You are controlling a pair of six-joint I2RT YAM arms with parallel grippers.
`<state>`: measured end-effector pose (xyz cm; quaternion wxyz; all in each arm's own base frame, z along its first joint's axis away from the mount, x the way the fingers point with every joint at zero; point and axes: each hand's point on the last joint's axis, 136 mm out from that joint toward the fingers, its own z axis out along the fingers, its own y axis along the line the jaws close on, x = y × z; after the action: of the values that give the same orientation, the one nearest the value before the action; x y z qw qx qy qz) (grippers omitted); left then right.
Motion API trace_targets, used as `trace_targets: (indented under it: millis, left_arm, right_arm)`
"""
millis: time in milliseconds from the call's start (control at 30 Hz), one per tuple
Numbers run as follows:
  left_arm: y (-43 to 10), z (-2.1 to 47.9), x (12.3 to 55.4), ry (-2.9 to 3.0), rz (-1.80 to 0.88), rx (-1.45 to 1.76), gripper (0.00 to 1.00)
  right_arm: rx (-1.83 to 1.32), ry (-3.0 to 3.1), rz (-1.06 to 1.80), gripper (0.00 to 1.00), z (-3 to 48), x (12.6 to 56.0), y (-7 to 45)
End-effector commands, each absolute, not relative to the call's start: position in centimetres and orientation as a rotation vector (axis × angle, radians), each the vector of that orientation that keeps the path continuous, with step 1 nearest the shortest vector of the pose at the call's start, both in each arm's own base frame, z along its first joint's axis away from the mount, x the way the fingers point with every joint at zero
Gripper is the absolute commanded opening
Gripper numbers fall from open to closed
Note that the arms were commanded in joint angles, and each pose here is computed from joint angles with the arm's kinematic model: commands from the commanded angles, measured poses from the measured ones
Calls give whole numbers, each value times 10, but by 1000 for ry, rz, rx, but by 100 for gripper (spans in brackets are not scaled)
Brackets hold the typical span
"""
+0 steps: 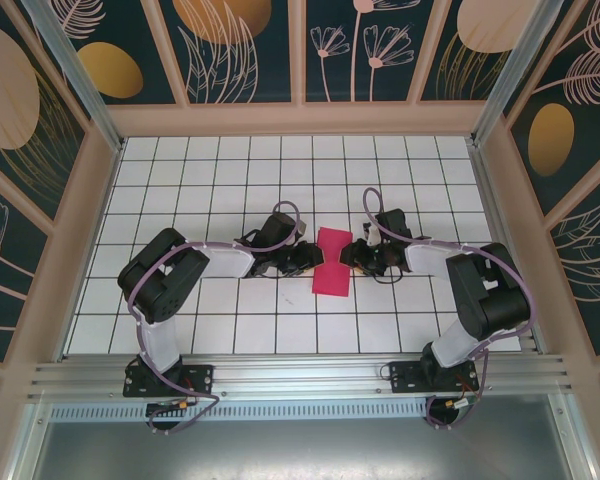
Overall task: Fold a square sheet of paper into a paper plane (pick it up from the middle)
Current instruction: Move the square sheet of paper to the center of the table.
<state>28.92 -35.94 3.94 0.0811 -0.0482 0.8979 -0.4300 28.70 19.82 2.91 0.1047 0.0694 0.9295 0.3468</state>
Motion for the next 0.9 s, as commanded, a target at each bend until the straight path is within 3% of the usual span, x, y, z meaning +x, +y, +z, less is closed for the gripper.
trace_targets:
  millis: [0,300,600,867]
  left_arm:
    - [-368,44,293,2661,-1326,-134,25]
    - [-367,53,295,2609,-1349,-164,6]
    - [-325,56,290,2590,-1149,-283,4]
    - [-314,62,291,2587,-1094,-303,4]
  right_arm:
    - [186,2707,1067,40,39,290,201]
    - [172,2651,990,40,57,296,193]
    - [-15,2381,890,44,112,297,192]
    - [-485,2134,693,48,124,245,241]
